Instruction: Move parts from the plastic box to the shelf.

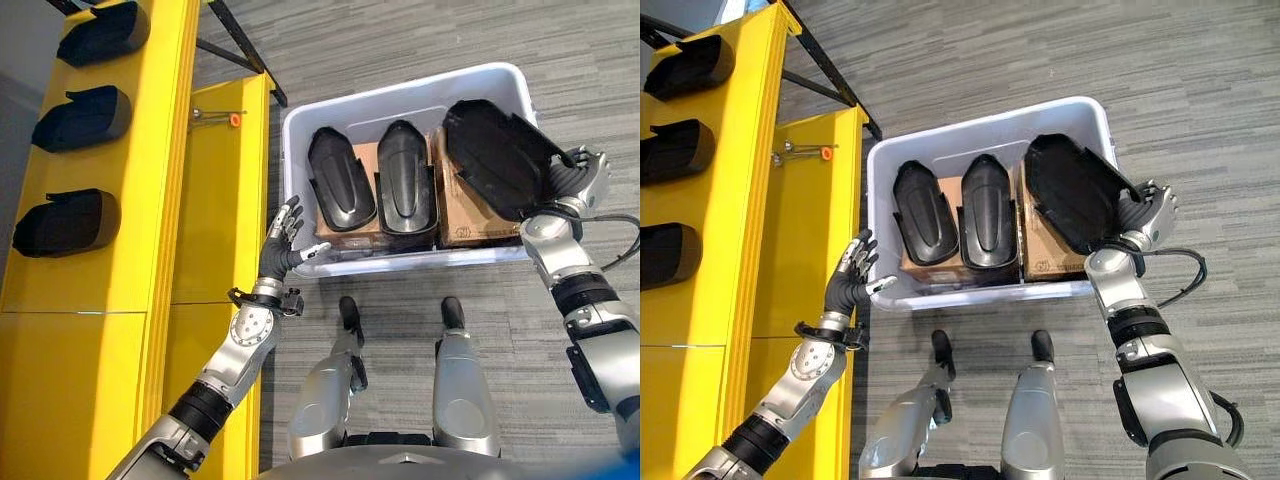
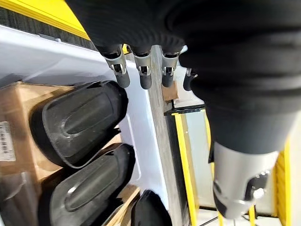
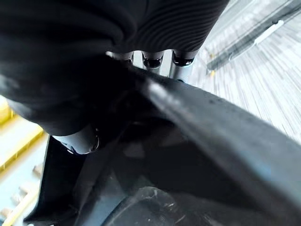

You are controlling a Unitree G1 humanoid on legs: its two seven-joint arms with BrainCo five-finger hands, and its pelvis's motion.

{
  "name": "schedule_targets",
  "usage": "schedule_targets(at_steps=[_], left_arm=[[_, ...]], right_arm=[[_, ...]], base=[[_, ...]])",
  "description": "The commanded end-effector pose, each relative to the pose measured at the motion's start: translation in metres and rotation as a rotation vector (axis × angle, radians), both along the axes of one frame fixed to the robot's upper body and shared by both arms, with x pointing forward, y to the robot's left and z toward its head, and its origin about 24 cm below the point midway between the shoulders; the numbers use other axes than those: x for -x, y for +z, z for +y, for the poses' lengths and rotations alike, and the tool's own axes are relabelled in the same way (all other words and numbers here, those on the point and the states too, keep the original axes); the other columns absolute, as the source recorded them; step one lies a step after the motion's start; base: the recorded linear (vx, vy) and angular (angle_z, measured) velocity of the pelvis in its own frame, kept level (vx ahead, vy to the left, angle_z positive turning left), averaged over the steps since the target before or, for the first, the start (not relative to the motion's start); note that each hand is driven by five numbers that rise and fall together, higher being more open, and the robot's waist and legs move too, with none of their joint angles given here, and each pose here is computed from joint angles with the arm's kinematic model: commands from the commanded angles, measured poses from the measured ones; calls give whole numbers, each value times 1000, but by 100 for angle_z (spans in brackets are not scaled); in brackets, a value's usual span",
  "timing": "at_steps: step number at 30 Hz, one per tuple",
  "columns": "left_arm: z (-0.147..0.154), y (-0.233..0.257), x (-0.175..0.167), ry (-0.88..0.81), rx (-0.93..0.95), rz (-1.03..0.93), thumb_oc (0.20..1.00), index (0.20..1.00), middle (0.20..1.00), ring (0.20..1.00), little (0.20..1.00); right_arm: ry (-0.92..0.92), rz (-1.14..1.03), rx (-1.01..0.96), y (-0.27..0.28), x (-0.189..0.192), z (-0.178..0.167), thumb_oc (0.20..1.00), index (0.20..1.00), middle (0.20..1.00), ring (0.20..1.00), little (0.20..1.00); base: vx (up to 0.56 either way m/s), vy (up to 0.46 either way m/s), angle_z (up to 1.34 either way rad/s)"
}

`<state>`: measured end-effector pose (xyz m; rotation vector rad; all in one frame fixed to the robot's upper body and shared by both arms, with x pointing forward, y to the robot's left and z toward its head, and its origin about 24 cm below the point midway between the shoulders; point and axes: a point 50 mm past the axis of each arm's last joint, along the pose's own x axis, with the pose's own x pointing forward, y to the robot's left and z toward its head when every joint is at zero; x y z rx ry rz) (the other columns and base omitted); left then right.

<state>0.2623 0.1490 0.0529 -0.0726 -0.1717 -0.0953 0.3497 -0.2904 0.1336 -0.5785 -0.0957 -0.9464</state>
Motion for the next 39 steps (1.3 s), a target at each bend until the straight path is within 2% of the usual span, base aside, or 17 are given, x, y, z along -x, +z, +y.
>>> schedule_targets(at_steps=[1,10,14,18,20,24,30,33,39], left_arm=[[3,3,1,-8,-5,-46,1000,1000,1000,1000,1000],[3,-10,5,-1,-32,4,1000,1000,1000,1000,1000],[6,-18,10,30,-38,35,1000,1000,1000,1000,1000],[7,-22,13,54,-37,48,1000,1000,1000,1000,1000],[9,-26,18,88,-37,59,1000,1000,1000,1000,1000],[11,-28,21,125,-28,70,1000,1000,1000,1000,1000],[20,-21,27,235,66,24,1000,1000,1000,1000,1000],[25,-9,29,247,67,-17,1000,1000,1000,1000,1000],[28,6,24,226,44,-49,1000,1000,1000,1000,1000]], right_arm=[[18,-152,5,24,0,1,200,200,200,200,200],[99,-129,-235,-14,7,11,200,200,200,200,200],[266,-208,-458,-36,19,24,200,200,200,200,200],[379,-238,-510,-41,27,40,200,200,200,200,200],[488,-269,-601,-49,41,65,200,200,200,200,200],[585,-288,-723,-55,53,82,200,200,200,200,200],[734,-299,-822,-62,74,107,200,200,200,200,200],[813,-285,-800,-56,82,116,200,200,200,200,200],[883,-286,-899,-53,82,126,200,200,200,200,200]], base=[[41,-38,14],[40,-12,2],[62,17,-4],[61,17,-7],[86,22,-5],[52,31,-8],[69,65,1],[64,119,7],[45,148,20]])
